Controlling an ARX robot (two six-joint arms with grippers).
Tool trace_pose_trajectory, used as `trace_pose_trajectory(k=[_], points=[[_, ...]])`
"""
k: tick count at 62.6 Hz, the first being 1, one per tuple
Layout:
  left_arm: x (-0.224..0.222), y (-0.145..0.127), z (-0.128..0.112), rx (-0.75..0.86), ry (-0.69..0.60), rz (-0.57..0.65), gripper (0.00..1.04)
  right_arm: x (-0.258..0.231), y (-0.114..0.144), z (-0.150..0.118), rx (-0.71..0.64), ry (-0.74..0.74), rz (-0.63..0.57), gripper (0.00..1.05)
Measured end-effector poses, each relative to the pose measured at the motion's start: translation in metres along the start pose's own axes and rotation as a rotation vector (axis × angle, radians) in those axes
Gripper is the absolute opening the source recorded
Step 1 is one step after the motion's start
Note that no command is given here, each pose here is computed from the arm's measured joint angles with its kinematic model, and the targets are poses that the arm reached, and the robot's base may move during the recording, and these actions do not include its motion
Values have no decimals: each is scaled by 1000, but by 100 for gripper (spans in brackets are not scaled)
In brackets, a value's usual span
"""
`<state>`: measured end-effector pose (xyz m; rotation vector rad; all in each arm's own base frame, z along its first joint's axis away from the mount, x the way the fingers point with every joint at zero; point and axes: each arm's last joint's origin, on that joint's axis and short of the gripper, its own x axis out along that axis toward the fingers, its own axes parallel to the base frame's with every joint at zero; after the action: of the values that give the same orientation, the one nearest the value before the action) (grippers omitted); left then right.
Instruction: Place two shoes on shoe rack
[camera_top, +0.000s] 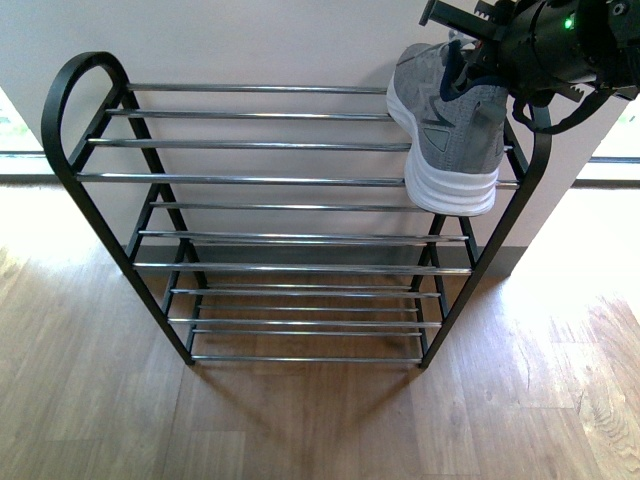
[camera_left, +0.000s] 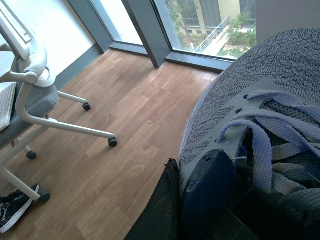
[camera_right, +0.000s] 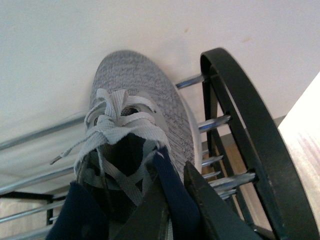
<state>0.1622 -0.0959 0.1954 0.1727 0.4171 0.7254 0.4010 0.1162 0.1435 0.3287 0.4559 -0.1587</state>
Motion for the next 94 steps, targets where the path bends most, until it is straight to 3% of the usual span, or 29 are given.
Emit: trace_pose_trajectory(k=[8,18,22,30,37,43,67,94], points=[[0,0,0,0,0,0,1,-9,1,6,6,25,47,30],[0,0,0,0,0,0,1,-53,-5,39,31,73,168,59],[0,0,0,0,0,0,1,-86,-21,60,9,70,185,77],[0,0,0,0,0,0,1,-116,-62,76,-142,-36,84,97],[0,0,0,0,-1,0,1,-125,-81,66,-240,-315,133,78],[0,0,0,0,2,-2,1,-139,-92,47,-285,-416,172,63],[0,0,0,0,2,-2,1,-181,-130,4,-328,-435,182,1],[0,0,0,0,2,-2,1,-214,-151,-26,-326,-444,157,1]])
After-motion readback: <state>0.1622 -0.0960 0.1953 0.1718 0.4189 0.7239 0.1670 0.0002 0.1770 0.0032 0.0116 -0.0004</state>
